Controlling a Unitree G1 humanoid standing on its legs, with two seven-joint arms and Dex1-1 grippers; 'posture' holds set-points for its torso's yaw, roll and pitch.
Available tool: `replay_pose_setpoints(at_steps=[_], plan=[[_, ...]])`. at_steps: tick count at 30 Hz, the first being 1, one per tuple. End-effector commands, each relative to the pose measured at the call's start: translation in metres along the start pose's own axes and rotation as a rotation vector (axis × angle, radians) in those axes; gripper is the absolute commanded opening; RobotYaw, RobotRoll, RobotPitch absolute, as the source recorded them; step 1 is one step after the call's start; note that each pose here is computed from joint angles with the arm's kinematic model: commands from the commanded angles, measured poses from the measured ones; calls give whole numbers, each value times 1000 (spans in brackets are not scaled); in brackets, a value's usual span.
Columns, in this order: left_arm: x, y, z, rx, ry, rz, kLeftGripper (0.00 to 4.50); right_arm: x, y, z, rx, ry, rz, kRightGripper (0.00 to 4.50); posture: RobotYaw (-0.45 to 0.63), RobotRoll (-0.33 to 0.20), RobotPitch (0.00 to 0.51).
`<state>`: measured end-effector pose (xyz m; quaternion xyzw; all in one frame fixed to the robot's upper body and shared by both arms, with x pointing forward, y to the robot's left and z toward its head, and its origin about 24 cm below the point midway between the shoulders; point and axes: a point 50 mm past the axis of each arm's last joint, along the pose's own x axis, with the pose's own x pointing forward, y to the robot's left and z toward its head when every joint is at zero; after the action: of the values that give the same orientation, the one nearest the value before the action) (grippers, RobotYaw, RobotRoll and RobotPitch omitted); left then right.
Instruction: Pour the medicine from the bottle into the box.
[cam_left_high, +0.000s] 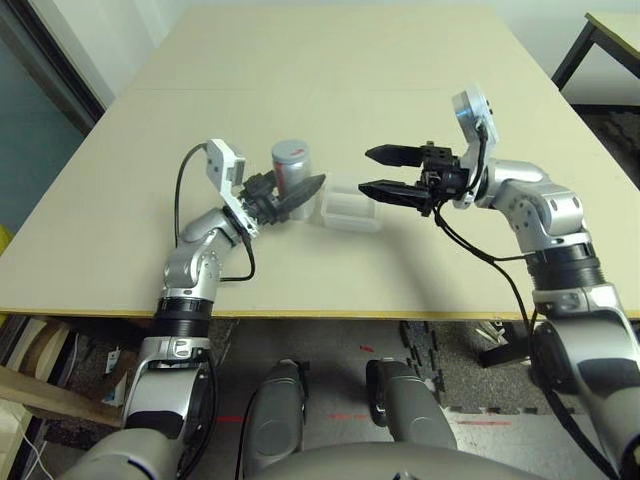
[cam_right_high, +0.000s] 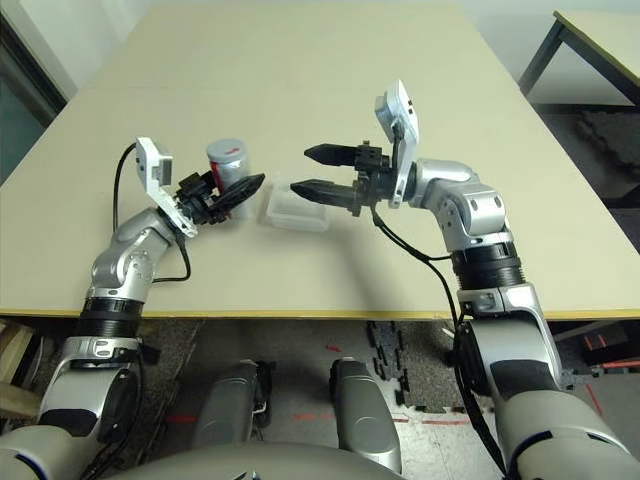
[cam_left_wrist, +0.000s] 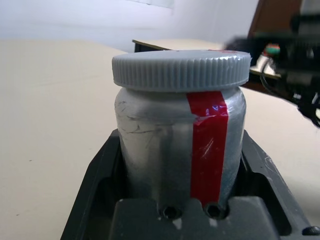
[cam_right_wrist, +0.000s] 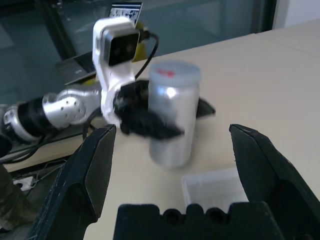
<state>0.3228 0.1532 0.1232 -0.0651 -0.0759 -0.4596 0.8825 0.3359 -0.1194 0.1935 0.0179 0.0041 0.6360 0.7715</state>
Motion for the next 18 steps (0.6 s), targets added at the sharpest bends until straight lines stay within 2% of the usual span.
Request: replay_pose_setpoints(at_steps=[1,14,18], plan=[[0,0,-5,38,23,-19,2798,11,-3,3,-10,26,14,4500,-105,0,79],[4,-1,-5,74,21,-23,2798,53,-2,5,-62,35,87,4500,-93,0,78],[5,-2,-5,76,22,-29,2798,59,-5,5,-74,28,74,4500,-93,0,80]])
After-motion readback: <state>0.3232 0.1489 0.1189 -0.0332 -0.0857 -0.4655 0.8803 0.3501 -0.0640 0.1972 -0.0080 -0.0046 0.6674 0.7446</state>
